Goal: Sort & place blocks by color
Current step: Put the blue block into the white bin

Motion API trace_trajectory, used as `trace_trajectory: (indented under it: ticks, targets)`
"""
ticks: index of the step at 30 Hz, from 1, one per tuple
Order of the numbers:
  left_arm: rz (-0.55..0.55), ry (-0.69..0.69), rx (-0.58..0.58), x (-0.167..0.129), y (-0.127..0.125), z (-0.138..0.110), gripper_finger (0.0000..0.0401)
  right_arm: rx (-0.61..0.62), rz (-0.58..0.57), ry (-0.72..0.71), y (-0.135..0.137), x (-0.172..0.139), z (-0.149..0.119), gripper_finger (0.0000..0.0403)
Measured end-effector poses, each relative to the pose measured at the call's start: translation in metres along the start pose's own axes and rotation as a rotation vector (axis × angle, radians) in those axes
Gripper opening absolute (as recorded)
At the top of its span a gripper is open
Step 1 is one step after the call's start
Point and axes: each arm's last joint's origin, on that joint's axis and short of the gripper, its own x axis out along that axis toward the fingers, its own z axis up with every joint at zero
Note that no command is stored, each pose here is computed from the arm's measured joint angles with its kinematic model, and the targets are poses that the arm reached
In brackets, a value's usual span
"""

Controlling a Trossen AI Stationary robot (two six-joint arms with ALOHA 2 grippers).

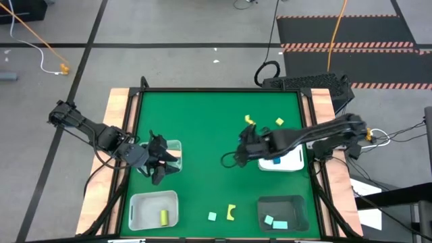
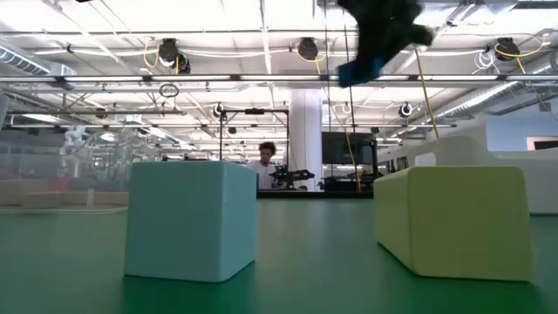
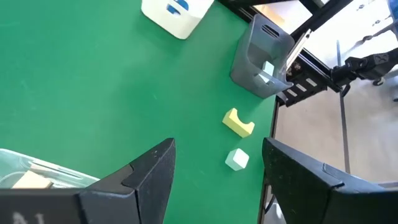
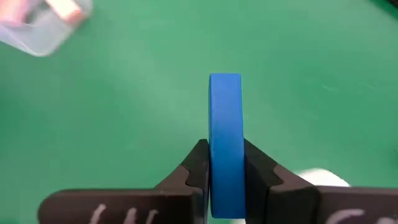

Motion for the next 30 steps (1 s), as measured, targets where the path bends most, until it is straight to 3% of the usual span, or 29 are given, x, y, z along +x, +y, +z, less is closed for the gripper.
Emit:
trace_trajectory:
  ticks: [7,14,24,30]
  targets:
    - [0.044,-0.062,-0.012,0.0,0.001,0.002,0.0241,0.028,-0.072,0.185,-0.047,-0.026,-0.022,0.0034]
    - [0.053,-0.111,-0.022,0.0,0.0,0.004,0.0241,0.045,-0.101,0.359,-0.078,-0.006,-0.058,0.0034]
    - [0.012,-0.229,-0.112,-0.001,-0.006,0.013,0.0241,0.016,-0.108,0.366,-0.105,0.02,-0.09,0.0067]
    - [0.051,-0.244,-0.183,0.009,-0.008,0.011,0.0241,-0.027,-0.087,0.361,-0.114,0.018,-0.096,0.0113]
